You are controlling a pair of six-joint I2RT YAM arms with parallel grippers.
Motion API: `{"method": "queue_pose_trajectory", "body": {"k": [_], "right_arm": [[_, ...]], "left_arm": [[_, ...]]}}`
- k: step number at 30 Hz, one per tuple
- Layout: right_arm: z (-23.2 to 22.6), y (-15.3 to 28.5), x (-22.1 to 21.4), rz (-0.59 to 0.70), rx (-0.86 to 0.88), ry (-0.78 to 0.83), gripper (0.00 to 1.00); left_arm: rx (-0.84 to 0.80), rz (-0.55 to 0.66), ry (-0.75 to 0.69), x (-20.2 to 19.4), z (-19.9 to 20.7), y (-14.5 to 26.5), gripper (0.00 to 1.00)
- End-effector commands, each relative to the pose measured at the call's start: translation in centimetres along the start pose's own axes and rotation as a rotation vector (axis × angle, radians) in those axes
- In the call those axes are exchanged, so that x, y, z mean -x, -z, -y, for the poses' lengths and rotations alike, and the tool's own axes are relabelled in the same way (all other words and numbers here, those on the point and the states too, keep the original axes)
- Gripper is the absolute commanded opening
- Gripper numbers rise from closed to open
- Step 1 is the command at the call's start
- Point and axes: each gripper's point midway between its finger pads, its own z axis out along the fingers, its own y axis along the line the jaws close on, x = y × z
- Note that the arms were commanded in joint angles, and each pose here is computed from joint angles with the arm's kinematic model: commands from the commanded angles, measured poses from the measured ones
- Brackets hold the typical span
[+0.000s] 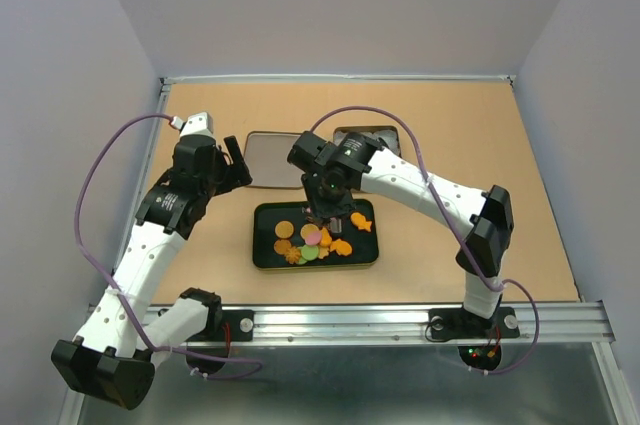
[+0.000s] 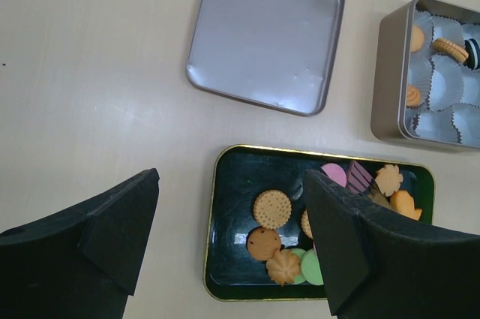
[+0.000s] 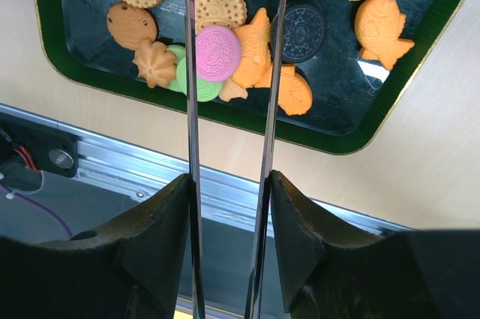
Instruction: Pack the cookies
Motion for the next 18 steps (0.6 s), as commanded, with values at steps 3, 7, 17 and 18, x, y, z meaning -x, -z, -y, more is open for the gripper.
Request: {"method": "queue_pose_trajectory", "body": {"k": [3,7,17,18], "right_arm": [[-1.9,0.7,0.8,0.028,0.024,0.003,0.50],[-1.9,0.4,0.7,0.018,0.006,0.002,0.50],[-1.9,-0.2,0.6,-0.002,-0.011,0.003,0.45],[-2.0,-0.1,0.8,0.002,-0.007,0.005,0.45]], "left_arm": [[0.008,0.046,-0.030,0.9,-0.2,0.2,0.89],[0.018,0.050,-0.045,1.0,-0.4,0.1,0.89],[0.023,0.055,-0.051,0.8,-0.7,0.2,0.89],[0.023,0.057,-0.052,0.9,-0.7,0.2,0.89]]}}
